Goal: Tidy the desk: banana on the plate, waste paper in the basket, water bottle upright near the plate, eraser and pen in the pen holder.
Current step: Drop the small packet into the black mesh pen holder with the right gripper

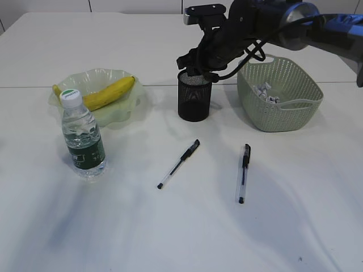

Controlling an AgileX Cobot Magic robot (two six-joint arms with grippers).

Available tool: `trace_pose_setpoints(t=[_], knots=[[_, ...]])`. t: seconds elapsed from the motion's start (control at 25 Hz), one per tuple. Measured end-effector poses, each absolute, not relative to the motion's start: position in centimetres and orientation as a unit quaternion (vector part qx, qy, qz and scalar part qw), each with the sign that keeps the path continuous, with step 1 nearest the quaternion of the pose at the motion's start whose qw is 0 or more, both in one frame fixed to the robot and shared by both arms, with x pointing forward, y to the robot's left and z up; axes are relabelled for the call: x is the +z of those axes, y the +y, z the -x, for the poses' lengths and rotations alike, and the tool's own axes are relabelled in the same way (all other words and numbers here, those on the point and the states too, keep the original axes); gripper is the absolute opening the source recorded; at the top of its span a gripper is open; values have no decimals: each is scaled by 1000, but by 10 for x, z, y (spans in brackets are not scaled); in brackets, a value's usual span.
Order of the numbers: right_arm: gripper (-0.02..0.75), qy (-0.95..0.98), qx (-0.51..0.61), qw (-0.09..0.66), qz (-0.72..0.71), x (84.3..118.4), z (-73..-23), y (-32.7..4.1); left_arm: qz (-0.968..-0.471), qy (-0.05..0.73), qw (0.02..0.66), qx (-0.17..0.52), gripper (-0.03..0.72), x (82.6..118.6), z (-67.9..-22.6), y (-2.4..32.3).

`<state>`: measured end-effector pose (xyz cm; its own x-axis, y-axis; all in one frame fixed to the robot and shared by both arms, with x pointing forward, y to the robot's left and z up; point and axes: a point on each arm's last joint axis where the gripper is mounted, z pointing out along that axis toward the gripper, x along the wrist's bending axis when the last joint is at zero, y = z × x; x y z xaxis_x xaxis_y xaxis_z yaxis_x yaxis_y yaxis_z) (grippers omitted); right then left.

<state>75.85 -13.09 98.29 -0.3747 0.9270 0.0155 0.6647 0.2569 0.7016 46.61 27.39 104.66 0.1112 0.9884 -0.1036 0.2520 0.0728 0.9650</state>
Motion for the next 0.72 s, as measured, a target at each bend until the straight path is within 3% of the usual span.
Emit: trace_pose_setpoints(t=[0.72], knots=[[274,761,326,196,-526,983,-758,-129,-566,548,486,379,276,1047,-466,274]])
